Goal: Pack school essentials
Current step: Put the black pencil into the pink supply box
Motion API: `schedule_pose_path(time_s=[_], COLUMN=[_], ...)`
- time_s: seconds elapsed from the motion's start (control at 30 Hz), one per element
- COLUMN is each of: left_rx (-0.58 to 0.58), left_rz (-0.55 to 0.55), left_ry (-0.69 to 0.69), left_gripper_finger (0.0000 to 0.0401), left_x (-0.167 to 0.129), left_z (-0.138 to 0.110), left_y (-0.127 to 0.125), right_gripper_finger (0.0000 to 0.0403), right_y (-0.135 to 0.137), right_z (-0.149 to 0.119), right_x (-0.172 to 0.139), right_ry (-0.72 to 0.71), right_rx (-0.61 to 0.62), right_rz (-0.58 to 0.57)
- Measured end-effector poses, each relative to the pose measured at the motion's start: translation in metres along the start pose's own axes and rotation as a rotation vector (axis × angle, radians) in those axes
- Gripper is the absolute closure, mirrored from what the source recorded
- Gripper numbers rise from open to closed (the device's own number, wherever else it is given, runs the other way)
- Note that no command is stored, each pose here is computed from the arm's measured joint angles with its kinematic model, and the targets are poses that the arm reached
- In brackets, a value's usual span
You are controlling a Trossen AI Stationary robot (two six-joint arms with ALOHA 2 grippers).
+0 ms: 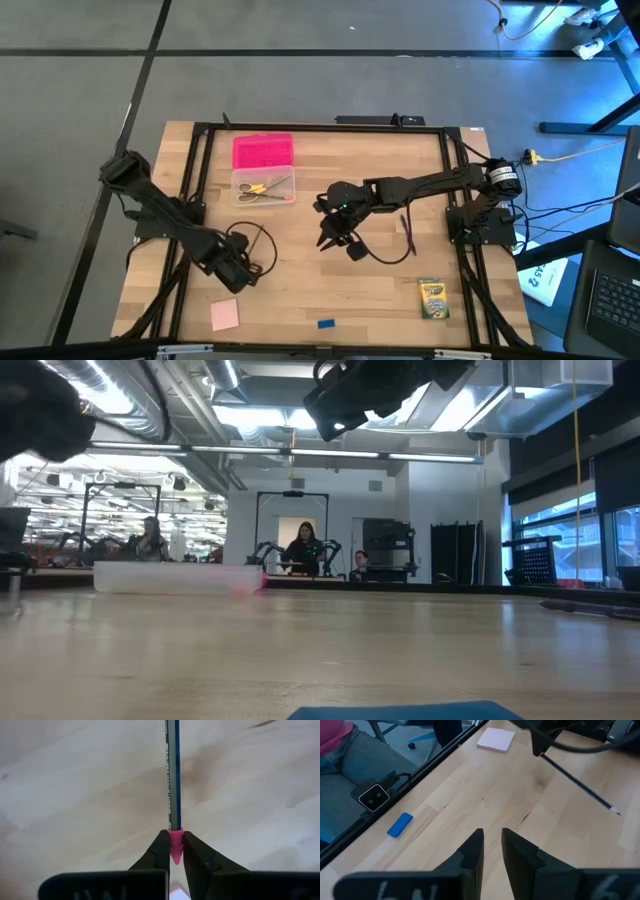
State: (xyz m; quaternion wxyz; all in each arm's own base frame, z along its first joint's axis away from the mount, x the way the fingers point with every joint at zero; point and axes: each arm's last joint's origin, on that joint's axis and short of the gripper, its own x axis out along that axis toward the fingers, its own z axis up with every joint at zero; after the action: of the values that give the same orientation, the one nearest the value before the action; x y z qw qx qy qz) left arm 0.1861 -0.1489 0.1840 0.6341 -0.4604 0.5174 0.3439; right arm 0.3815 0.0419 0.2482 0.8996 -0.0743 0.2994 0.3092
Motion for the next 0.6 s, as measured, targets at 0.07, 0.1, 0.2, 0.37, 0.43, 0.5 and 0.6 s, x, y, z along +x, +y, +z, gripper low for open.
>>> schedule_pose_path(time_s=[0.07,0.1,0.2,0.37,0.43,0.5,0.6], left_rx=[0.036,0.058,0.121,0.258,0.306,0.351,0.418], left_rz=[-0.027,-0.035,-0.034,-0.015,0.005,0.027,0.042], left_ry=[-0.009,-0.015,-0.029,-0.043,-0.049,-0.05,-0.033], left_gripper_finger=[0.0383,0.0383,0.0383,0.0383,0.0383,0.0383,0.0383], left_x=[-0.008,-0.012,-0.023,-0.038,-0.042,-0.047,-0.051], left_z=[0.003,0.004,0.01,0.026,0.034,0.042,0.057], left_y=[0.0,0.0,0.003,0.009,0.013,0.018,0.021], right_gripper_finger=[0.0331,0.0331,0.0331,0.0331,0.0331,0.0331,0.0331], right_y=[0.0,0.0,0.0,0.0,0.0,0.0,-0.001], right_z=[0.0,0.0,0.001,0.001,0.001,0.001,0.002], right_x=[0.0,0.0,0.0,0.0,0.0,0.0,0.0], right_ry=[-0.001,-0.001,-0.005,-0.007,-0.007,-0.008,-0.018], right_rx=[0.0,0.0,-0.003,-0.004,-0.004,-0.005,-0.006], right_rz=[0.0,0.0,-0.002,-0.003,-0.002,-0.003,-0.01])
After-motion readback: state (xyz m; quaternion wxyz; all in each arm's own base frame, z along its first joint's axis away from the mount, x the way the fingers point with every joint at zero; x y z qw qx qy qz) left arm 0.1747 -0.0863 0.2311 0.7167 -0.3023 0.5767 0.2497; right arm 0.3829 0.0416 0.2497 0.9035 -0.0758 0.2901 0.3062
